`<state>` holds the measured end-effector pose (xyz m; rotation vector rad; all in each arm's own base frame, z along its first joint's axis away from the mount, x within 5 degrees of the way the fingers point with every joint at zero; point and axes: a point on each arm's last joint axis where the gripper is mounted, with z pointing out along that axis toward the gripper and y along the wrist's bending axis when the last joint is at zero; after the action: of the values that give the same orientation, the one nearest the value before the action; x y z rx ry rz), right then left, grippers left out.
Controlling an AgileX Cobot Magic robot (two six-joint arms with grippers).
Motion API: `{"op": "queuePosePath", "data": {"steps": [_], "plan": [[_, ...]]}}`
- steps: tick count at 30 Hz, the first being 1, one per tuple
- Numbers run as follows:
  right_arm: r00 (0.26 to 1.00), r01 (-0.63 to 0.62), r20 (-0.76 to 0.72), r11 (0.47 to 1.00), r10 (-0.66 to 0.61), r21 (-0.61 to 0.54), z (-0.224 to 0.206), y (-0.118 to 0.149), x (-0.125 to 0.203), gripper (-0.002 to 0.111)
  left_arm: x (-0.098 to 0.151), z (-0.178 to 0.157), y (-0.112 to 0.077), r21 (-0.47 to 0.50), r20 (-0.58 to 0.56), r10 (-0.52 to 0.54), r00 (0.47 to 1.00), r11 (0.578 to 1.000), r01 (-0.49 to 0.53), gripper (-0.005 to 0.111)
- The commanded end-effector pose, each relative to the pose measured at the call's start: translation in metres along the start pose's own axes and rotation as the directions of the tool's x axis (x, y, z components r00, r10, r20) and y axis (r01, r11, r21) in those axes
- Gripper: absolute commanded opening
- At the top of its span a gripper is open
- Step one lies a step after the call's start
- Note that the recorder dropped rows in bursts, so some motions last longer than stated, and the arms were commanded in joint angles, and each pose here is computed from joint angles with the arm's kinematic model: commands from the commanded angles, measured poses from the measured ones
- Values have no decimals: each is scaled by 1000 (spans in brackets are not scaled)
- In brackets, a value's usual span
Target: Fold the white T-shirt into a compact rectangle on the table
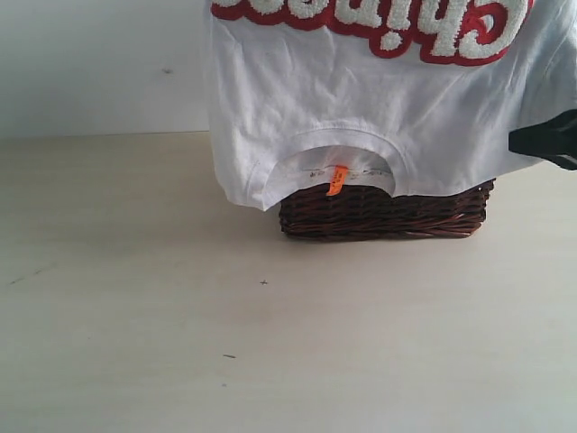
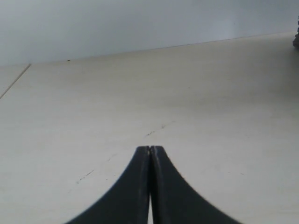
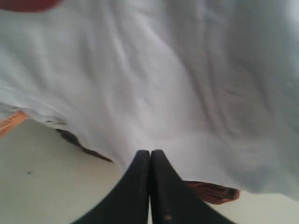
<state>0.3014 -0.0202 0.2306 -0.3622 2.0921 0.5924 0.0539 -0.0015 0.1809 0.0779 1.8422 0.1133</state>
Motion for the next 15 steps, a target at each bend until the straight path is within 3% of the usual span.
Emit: {"op": "queuePosePath", "data": {"steps": [1, 5, 7, 8, 10, 12, 15], "plan": [[995, 97, 40, 986, -93, -138, -24, 33, -15, 0, -1, -1, 0, 3, 11, 0, 1000, 1000, 0, 0], [970, 244, 86, 939, -229, -243, -37, 54, -19, 1, -1, -1, 0, 3, 11, 0, 1000, 1000, 0, 0], [927, 364, 55, 859, -370, -360, -34, 60, -8, 10, -1, -1, 0, 3, 11, 0, 1000, 1000, 0, 0], [909, 380, 16, 816, -416, -435, -28, 63, 2, 20, -1, -1, 0, 3, 11, 0, 1000, 1000, 0, 0], [882, 361, -83, 778, -464, -514, -15, 62, 18, 37, -1, -1, 0, 3, 11, 0, 1000, 1000, 0, 0], [881, 294, -182, 805, -437, -515, 5, 56, 34, 56, -1, -1, 0, 3, 11, 0, 1000, 1000, 0, 0], [933, 163, -230, 894, -278, -418, 34, 41, 49, 63, -1, -1, 0, 3, 11, 0, 1000, 1000, 0, 0]]}}
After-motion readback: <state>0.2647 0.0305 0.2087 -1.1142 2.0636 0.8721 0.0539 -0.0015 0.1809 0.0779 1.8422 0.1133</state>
